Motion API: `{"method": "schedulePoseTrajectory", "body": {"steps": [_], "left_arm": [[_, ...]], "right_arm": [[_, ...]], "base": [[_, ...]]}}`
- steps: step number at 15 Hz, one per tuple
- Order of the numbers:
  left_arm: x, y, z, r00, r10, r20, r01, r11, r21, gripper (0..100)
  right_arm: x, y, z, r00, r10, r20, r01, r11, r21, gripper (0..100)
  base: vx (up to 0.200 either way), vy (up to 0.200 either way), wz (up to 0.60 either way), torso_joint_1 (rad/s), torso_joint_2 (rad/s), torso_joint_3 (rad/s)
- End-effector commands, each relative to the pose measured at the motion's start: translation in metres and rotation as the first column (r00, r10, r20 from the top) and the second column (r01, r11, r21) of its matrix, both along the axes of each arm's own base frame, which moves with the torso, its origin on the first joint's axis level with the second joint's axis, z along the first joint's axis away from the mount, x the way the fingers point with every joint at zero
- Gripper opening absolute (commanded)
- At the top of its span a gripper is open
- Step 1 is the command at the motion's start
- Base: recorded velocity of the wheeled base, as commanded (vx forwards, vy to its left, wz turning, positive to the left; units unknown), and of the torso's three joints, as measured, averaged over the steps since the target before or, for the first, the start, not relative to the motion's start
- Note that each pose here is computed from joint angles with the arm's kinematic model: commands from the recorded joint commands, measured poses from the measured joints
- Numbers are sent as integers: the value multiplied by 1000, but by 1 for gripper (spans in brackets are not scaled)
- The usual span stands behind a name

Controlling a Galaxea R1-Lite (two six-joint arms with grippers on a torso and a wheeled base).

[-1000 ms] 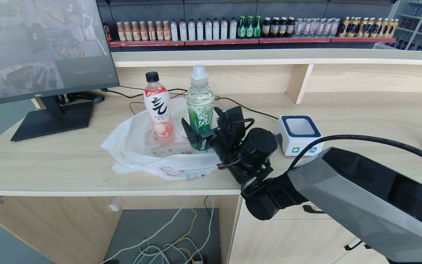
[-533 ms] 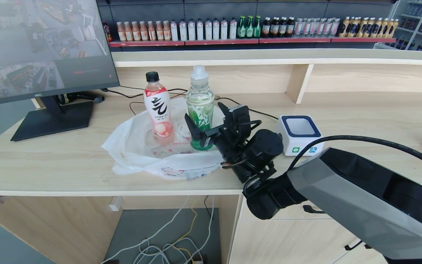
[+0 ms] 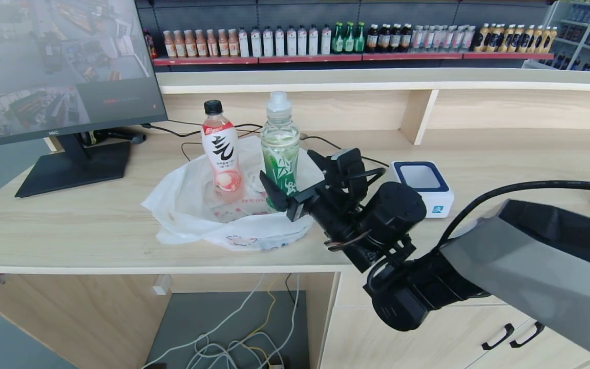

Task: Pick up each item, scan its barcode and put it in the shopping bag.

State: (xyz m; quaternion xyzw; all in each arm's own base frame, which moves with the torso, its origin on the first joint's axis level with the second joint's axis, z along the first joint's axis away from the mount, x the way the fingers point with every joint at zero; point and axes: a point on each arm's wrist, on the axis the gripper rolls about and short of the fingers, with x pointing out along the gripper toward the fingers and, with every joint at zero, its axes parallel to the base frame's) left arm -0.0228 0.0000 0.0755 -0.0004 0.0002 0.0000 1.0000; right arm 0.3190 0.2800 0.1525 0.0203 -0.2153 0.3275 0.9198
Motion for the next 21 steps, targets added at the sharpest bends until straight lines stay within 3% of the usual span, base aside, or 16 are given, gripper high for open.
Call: {"method": "schedulePoseTrajectory", "body": {"steps": [1, 7, 11, 21], "left_arm": [[0, 0, 0, 1000, -2, 0, 2, 1000, -1, 100], [0, 0, 0, 1000, 0, 0, 0, 1000, 1, 100], [0, 0, 0, 1000, 0, 0, 0, 1000, 1, 100], [0, 0, 0, 1000, 0, 0, 0, 1000, -5, 100]], "right_arm": [[-49, -34, 35, 1000, 31, 5, -31, 1000, -7, 100], [-117, -89, 32, 996, 52, -78, -58, 996, -69, 100], [-157, -127, 26, 981, 83, -177, -89, 996, -30, 100], [-154, -135, 19, 980, 41, -196, -53, 997, -54, 100]], "base": [[0, 0, 0, 0, 0, 0], [0, 0, 0, 0, 0, 0], [0, 0, 0, 0, 0, 0], [-60, 0, 0, 1, 0, 0]]}}
